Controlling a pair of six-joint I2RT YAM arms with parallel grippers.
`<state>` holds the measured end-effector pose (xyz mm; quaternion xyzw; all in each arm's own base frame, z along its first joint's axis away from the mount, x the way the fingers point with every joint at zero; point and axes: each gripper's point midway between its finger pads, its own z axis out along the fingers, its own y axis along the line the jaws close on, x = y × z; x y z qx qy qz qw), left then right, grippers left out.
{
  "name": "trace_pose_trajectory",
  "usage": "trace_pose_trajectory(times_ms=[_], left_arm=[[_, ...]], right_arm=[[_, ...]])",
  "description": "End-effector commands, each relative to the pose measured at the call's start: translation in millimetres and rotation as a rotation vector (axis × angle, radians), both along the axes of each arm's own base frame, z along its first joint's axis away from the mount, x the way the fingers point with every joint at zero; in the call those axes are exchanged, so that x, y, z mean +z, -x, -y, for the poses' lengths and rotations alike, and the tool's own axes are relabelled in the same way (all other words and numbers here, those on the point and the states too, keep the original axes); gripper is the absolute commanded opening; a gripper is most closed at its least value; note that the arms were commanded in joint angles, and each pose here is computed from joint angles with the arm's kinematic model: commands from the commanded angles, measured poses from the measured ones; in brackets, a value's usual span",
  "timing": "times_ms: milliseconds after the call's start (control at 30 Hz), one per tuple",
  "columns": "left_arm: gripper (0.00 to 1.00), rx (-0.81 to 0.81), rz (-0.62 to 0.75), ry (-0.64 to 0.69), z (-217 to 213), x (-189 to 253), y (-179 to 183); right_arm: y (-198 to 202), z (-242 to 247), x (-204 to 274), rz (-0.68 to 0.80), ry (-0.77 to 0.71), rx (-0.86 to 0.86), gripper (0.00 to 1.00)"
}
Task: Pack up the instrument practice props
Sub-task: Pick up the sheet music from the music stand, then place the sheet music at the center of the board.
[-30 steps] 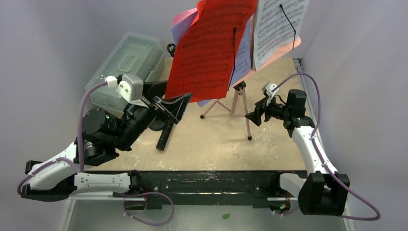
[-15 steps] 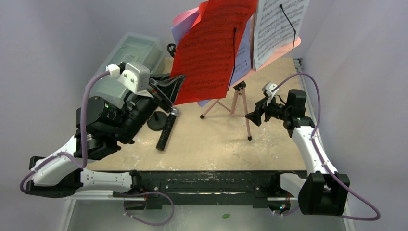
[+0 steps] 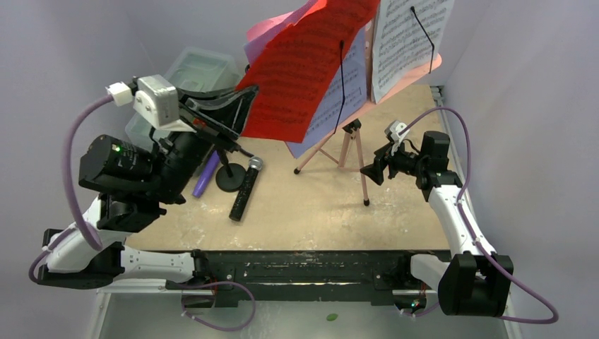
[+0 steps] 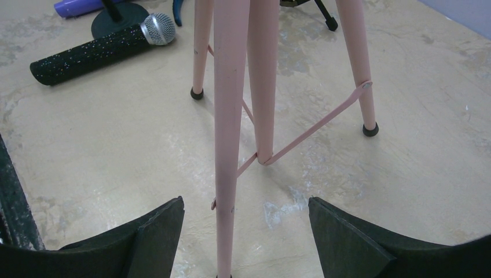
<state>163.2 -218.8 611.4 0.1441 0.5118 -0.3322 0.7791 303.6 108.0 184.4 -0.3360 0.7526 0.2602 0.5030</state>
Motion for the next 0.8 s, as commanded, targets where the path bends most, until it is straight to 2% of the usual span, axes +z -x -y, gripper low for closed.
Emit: trace_pose_trajectory(times_ms=[0, 267, 467, 600, 767], left_arm=[[0.0, -0.003, 0.09, 0.107, -10.9, 45.0, 6.0], [0.0, 0.011, 0.175, 0.22, -15.4, 88.8, 9.3], [0.0, -0.108, 0.226, 0.241, -12.2, 102.7, 29.4], [0.0, -0.247, 0.224, 0.201, -8.8, 91.2, 51.3], [0.0, -0.412, 0.145, 0.077, 6.5, 44.3, 72.3]], right_arm=[[-1.0, -2.6, 26.9, 0.07, -0.008, 0.026, 0.83], [0.2, -3.4, 29.4, 0.076, -0.011, 0.032, 0.83], [1.4, -3.7, 30.3, 0.081, -0.01, 0.036, 0.83], [1.9, -3.5, 29.5, 0.08, -0.005, 0.038, 0.83], [1.0, -1.9, 29.0, 0.086, 0.009, 0.036, 0.83]])
